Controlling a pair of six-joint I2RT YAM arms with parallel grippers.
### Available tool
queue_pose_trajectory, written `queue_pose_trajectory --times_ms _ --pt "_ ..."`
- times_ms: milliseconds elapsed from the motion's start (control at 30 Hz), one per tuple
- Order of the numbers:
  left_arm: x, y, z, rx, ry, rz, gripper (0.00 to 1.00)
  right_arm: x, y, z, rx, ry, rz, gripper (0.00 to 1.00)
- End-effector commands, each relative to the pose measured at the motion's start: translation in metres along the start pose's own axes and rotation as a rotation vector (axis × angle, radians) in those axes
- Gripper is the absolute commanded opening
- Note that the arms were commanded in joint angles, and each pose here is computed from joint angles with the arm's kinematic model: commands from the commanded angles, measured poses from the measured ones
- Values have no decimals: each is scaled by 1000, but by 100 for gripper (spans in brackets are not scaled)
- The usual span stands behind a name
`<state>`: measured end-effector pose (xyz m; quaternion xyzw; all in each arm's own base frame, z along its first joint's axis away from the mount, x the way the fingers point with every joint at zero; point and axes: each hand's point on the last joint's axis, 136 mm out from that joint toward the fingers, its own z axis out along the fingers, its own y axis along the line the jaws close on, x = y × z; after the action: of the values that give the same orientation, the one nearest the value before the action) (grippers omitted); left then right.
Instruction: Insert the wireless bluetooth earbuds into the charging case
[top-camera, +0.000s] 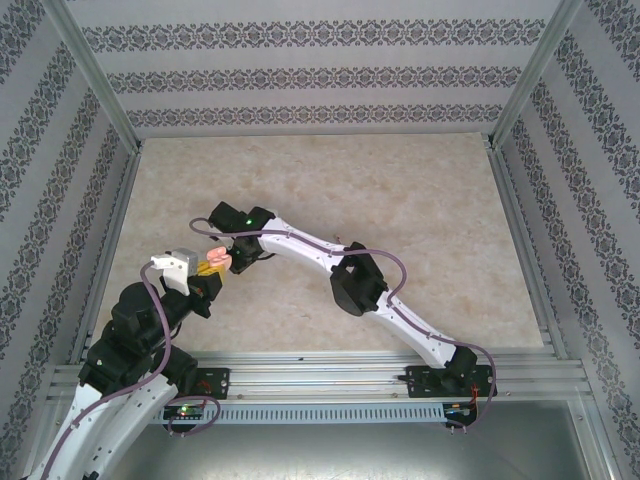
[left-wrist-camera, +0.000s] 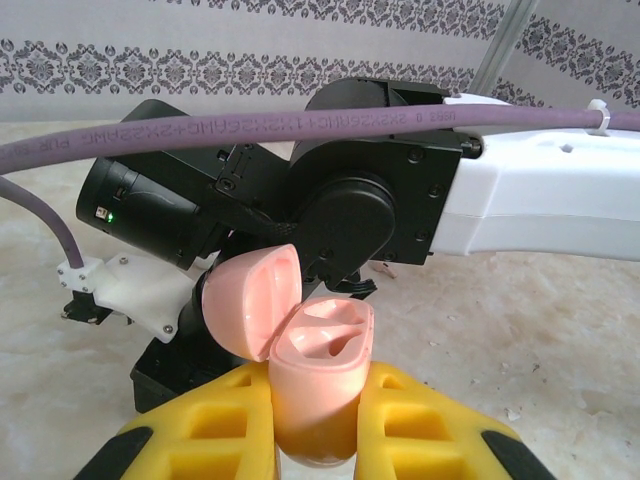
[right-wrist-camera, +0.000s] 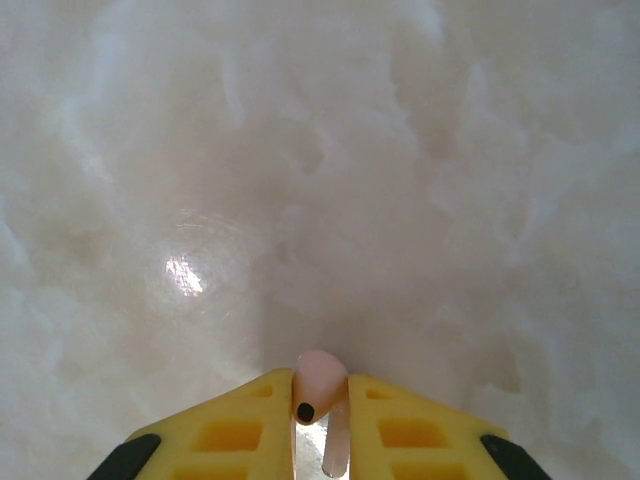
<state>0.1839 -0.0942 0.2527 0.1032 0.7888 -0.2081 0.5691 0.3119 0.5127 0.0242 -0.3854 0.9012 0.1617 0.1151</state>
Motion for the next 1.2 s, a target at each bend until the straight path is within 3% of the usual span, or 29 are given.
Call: queue_pose_trajectory --times_ms 0,300,600,800,967,1167 --pt "2 -6 3 36 1 -20 0 7 -19 -14 54 27 55 15" --pt "9 -35 28 209 49 -60 0 47 -84 -57 156 44 286 15" --pt "9 -55 62 340 61 -121 0 152 -148 -106 316 83 536 15" --pt "13 -64 82 391 82 -151 0 205 -173 -118 363 133 682 16" --pt "15 -69 89 400 100 -144 0 216 -179 -113 376 182 740 20" --pt "20 -67 89 386 116 -142 0 203 -169 -107 322 177 757 34"
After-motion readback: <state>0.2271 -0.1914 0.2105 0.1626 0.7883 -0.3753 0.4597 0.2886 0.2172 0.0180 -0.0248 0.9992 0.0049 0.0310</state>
